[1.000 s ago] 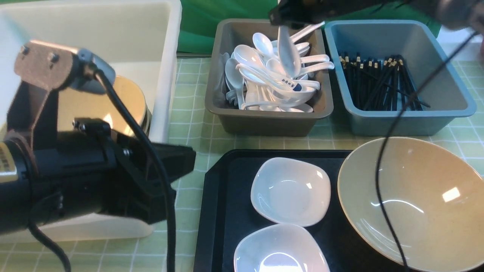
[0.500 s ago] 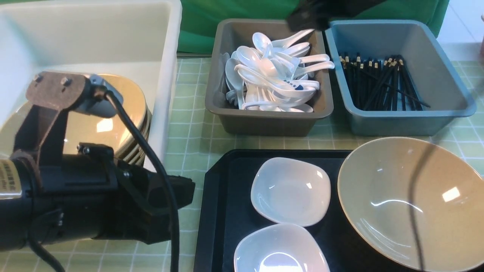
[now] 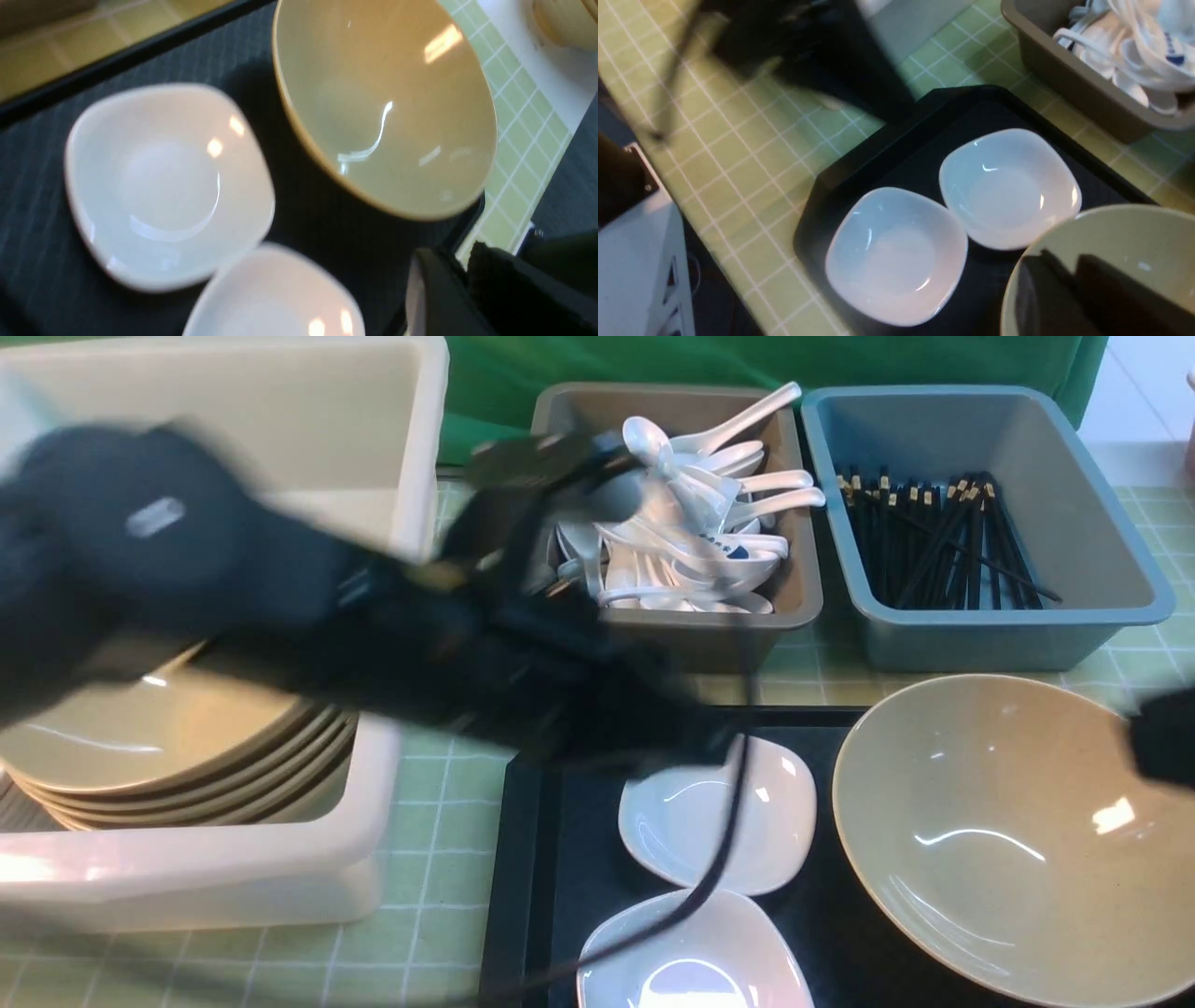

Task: On green table put chopsticks spoon bowls plates into blue grey white boxes.
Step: 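Grasp the large bowl on the tray by its rim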

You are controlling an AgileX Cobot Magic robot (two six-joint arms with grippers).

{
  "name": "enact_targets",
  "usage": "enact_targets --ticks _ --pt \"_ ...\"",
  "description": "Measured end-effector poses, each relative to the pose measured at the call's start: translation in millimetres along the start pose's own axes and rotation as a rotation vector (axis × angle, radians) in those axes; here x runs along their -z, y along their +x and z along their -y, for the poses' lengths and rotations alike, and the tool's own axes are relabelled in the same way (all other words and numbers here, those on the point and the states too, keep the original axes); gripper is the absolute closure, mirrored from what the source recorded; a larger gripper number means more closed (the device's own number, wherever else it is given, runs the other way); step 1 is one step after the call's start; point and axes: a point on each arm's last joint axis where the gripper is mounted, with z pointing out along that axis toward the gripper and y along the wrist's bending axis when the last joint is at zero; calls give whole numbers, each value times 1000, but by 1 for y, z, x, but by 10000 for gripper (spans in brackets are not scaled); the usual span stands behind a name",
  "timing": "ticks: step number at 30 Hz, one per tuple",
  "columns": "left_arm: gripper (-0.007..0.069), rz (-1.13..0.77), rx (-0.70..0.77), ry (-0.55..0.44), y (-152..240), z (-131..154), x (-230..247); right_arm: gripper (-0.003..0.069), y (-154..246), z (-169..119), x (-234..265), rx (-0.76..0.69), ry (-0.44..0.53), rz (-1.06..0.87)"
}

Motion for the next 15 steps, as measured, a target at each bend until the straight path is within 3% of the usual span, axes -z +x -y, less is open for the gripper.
enact_targets --ticks 3,5,7,8,15 --pt "462 -63 8 27 -24 -7 -33 630 24 -8 19 -46 62 44" --pt "368 -124 10 54 -39 -13 -64 636 39 -11 35 -71 133 66" --pt "335 -150 14 61 -42 -18 -77 636 42 -11 38 -79 151 68" --pt "283 -202 21 73 -43 -24 -101 636 44 -11 39 -90 165 68" --pt "228 -273 74 73 -47 -50 -161 636 44 -10 38 -110 166 63"
